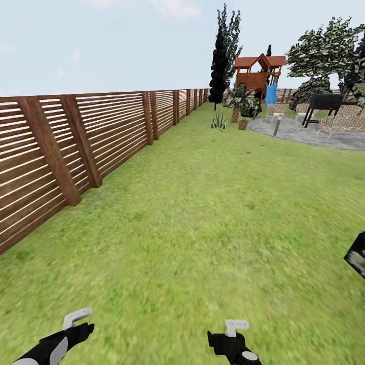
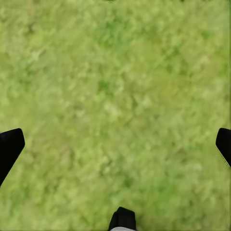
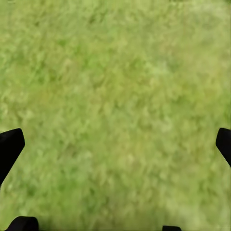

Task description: Take the three Easter eggs out of the wicker basket on the lawn in the garden, then place them on the lawn next to a single tree (choose any tree) so that all three eggs are next to the same tree and none are left in the basket.

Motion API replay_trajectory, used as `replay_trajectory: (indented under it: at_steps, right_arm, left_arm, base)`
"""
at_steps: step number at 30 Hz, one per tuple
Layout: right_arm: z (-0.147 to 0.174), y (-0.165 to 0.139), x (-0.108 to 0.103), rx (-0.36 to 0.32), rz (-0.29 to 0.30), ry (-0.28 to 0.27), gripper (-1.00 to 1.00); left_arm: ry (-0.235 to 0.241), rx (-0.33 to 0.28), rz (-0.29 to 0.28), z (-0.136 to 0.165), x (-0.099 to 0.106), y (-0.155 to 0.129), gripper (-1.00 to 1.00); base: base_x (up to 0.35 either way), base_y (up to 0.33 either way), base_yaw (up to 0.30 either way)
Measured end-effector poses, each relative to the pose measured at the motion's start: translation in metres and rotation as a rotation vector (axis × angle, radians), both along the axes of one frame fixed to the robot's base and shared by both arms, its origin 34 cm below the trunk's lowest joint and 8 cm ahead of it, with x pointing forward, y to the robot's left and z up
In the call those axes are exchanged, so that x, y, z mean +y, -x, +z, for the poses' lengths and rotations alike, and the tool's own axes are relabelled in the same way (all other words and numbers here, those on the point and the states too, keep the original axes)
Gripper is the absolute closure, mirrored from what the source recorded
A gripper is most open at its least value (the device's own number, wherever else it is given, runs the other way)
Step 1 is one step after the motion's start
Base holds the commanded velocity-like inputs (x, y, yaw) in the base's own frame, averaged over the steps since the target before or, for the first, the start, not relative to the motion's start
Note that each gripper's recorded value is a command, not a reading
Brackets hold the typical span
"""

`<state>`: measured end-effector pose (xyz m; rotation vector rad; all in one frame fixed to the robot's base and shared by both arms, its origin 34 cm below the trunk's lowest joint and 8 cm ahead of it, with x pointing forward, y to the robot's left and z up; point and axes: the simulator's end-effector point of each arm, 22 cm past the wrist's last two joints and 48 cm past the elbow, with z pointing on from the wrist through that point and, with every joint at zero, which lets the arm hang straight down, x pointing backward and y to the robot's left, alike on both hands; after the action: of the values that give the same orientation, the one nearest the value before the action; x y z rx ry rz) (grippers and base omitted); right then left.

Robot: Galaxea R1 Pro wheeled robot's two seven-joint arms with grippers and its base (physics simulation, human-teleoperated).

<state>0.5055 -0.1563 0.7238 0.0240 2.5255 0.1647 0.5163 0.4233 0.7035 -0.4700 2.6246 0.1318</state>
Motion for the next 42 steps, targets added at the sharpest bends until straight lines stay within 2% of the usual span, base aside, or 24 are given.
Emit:
replay_trajectory:
  at_steps: [10,42]
  right_arm:
    - [0.0016,-0.0010,0.0001,-0.004,0.002,0.001,-1.00]
    - [-0.0010,0.0017,-0.0018,0.003,-0.003,0.001,-1.00]
  left_arm:
    - [0.000,-0.004,0.000,0.0016,-0.0003,-0.0013,-1.00]
    - [0.000,-0.005,0.000,0.0017,-0.0002,-0.0014,-1.00]
  base:
    - [0.290,0.000,-0.105]
    - [0.290,0.000,-0.001]
